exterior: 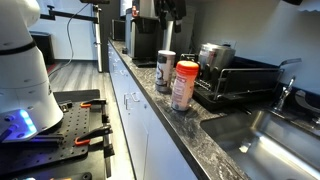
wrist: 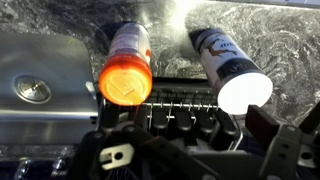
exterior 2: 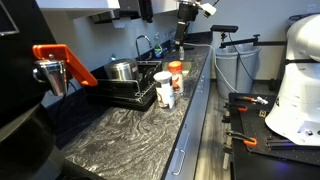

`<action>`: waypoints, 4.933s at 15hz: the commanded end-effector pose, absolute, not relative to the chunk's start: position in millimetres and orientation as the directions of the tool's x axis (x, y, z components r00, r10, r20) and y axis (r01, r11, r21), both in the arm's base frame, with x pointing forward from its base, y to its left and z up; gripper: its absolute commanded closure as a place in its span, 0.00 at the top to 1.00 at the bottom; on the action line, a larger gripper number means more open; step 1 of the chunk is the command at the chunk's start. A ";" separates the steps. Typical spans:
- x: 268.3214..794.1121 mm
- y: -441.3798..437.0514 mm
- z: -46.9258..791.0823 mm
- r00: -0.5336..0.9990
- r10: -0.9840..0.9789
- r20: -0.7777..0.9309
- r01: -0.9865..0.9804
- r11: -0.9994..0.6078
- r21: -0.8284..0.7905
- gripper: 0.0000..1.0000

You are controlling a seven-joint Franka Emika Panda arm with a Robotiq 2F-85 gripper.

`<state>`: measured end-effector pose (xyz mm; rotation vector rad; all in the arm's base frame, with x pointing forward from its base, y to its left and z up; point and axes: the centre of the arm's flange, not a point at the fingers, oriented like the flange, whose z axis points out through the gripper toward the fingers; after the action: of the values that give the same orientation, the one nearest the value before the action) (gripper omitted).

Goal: Pick up the pen and put it on the countertop.

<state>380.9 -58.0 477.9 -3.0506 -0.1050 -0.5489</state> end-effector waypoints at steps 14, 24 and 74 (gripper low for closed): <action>376.7 26.4 585.7 0.440 0.215 0.872 0.170 -0.973 0.155 1.00; 377.9 18.1 584.4 0.425 0.202 0.883 0.162 -0.976 0.145 1.00; 487.1 143.3 691.6 0.006 0.192 0.981 0.240 -0.953 0.185 0.04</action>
<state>502.2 137.3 695.6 -2.1963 -0.4717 -2.1752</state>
